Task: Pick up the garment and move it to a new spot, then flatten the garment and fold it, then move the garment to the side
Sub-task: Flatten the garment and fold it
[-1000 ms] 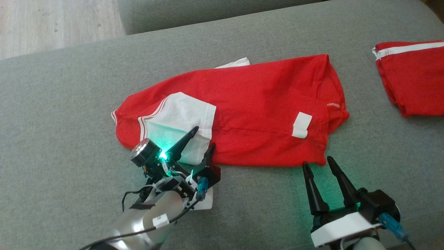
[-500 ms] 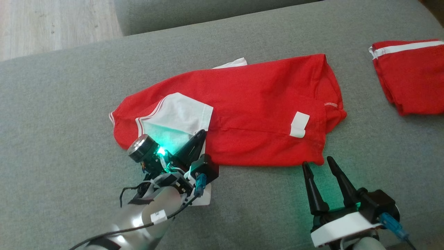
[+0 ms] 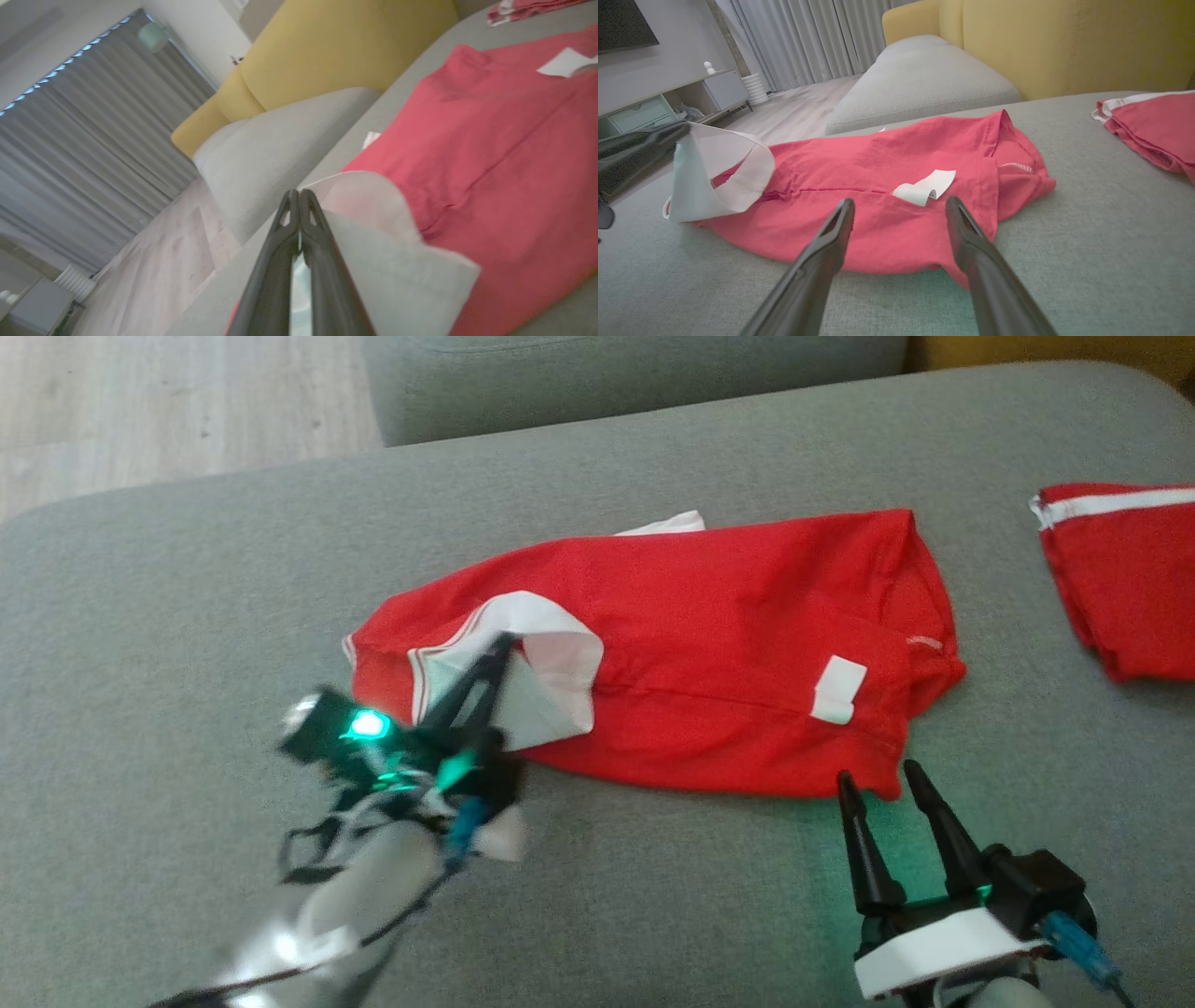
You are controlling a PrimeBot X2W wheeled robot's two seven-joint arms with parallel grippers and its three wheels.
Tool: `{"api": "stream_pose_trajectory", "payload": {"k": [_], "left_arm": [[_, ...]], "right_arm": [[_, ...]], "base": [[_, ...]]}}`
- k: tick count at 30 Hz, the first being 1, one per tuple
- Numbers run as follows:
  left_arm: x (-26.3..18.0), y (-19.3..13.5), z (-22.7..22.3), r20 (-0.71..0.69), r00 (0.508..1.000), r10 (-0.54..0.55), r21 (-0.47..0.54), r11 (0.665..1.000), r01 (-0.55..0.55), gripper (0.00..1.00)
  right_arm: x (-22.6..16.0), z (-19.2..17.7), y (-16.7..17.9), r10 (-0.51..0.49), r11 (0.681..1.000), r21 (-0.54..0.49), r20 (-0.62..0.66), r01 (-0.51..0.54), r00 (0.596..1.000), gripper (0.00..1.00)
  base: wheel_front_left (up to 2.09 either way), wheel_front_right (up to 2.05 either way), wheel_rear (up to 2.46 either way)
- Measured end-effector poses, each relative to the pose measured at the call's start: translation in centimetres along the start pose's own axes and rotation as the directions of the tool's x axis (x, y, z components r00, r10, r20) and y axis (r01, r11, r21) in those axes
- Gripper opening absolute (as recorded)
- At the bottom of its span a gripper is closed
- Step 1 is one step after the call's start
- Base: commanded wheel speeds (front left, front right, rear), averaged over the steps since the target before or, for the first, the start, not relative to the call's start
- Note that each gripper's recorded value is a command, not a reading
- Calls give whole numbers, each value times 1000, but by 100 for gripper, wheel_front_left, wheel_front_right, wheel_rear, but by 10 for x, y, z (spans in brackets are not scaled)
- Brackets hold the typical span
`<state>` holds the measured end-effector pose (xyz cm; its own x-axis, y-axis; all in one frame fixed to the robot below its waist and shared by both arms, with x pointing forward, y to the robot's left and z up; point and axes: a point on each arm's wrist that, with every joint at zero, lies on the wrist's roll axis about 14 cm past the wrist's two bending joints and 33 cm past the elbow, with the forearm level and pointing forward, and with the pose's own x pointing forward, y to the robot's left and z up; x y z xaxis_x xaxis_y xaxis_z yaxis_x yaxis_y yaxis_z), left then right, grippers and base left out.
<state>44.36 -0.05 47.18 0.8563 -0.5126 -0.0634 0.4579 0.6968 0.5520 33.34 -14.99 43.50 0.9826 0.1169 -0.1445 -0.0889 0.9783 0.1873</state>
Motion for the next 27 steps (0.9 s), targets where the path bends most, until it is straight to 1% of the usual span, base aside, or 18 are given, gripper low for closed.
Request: {"api": "stream_pose_trajectory", "payload": {"k": [3, 7, 11, 13, 14, 15, 18, 21, 23, 25, 27], "left_arm": [[-20, 33, -13, -9, 995, 95, -10, 995, -95, 0], [-50, 71, -22, -3, 978, 207, -3, 978, -207, 0], [-72, 100, -26, 5, 958, 288, 13, 957, -288, 0], [-79, 112, -29, 3, 947, 322, 20, 947, -322, 0], [-83, 123, -29, 7, 936, 351, 27, 936, -352, 0], [-84, 128, -30, 9, 932, 361, 33, 932, -361, 0], [-88, 139, -31, 7, 923, 385, 44, 922, -385, 0], [-90, 144, -34, 2, 921, 389, 58, 920, -389, 0], [-91, 146, -36, -7, 920, 392, 65, 918, -391, 0], [-92, 149, -38, -12, 919, 394, 72, 917, -392, 0], [-91, 150, -40, -19, 919, 394, 76, 917, -392, 0]], "right_arm": [[2, 3, -1, 0, 1000, 4, 8, 0, 1000, 100], [4, 6, -12, -34, 999, 33, 19, 33, 999, 100], [7, 3, -25, -83, 991, 110, 14, 81, 996, 100], [8, -1, -34, -118, 978, 173, 3, 116, 993, 100], [10, -7, -38, -139, 964, 225, -16, 140, 990, 100], [12, -12, -37, -139, 959, 246, -30, 142, 990, 100], [19, -26, -27, -116, 935, 327, -78, 135, 990, 100], [24, -38, -22, -76, 921, 371, -128, 119, 989, 100], [27, -41, -24, -60, 900, 419, -163, 124, 985, 100], [31, -44, -21, -33, 868, 480, -198, 127, 980, 100], [32, -44, -20, -17, 863, 491, -205, 117, 979, 100]], "base": [[0, 0, 0], [0, 0, 0], [0, 0, 0], [0, 0, 0], [0, 0, 0], [0, 0, 0], [0, 0, 0], [0, 0, 0], [0, 0, 0], [0, 0, 0], [0, 0, 0]]}}
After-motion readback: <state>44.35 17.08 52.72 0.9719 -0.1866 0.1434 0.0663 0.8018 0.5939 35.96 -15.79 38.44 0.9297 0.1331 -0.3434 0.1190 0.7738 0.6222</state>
